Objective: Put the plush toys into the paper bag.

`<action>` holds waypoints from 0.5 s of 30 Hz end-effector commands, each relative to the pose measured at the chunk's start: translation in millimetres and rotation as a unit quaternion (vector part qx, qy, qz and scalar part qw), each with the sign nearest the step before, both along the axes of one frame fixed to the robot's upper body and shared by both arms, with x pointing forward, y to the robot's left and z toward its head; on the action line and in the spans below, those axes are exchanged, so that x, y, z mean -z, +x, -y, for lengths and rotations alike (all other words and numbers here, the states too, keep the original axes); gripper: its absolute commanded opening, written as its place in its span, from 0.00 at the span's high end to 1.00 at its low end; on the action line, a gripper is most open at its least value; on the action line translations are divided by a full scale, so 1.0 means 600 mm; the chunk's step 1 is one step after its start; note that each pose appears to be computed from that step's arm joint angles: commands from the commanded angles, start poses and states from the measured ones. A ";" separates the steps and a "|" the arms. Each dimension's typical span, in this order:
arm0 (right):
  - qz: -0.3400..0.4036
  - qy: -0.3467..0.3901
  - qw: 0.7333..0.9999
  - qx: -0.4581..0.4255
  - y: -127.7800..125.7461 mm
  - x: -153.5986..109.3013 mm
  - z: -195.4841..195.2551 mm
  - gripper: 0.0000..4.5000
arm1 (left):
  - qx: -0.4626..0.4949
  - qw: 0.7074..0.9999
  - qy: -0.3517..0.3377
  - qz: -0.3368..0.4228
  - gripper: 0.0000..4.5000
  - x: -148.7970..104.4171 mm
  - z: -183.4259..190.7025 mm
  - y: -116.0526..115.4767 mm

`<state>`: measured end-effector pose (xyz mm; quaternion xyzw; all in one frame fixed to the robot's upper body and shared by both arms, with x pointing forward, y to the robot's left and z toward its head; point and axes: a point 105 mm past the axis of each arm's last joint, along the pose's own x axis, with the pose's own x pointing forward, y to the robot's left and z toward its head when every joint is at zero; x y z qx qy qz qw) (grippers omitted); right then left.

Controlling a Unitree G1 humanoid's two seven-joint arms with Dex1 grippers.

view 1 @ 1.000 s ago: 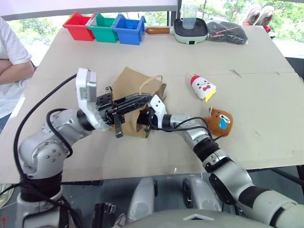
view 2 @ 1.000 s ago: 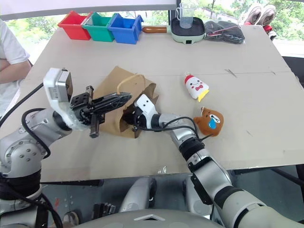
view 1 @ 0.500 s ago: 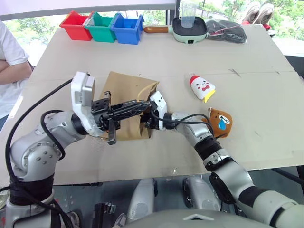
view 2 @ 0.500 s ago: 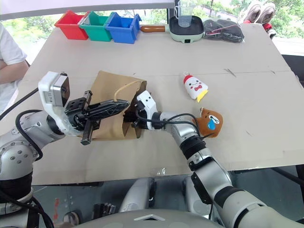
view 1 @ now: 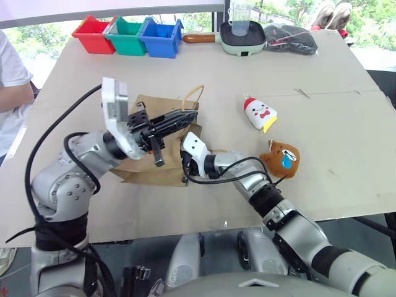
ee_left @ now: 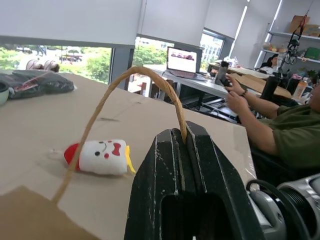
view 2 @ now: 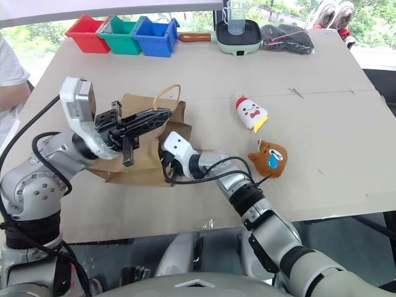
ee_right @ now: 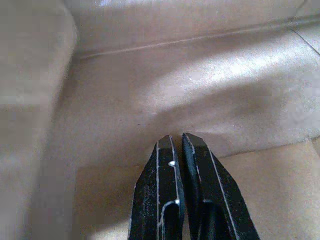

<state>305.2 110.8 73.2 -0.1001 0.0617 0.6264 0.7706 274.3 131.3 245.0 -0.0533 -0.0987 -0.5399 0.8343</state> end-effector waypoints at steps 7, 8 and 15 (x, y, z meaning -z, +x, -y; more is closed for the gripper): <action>-0.017 -0.060 0.998 0.024 -0.008 0.060 -0.010 1.00 | -0.045 0.995 -0.036 0.081 1.00 -0.058 -0.023 0.011; -0.016 -0.063 0.998 0.025 -0.008 0.061 -0.011 1.00 | -0.050 0.994 -0.039 0.084 1.00 -0.062 -0.026 0.013; 0.015 -0.119 0.991 0.064 0.007 0.073 -0.006 1.00 | -0.065 0.992 -0.049 0.099 1.00 -0.077 -0.039 0.015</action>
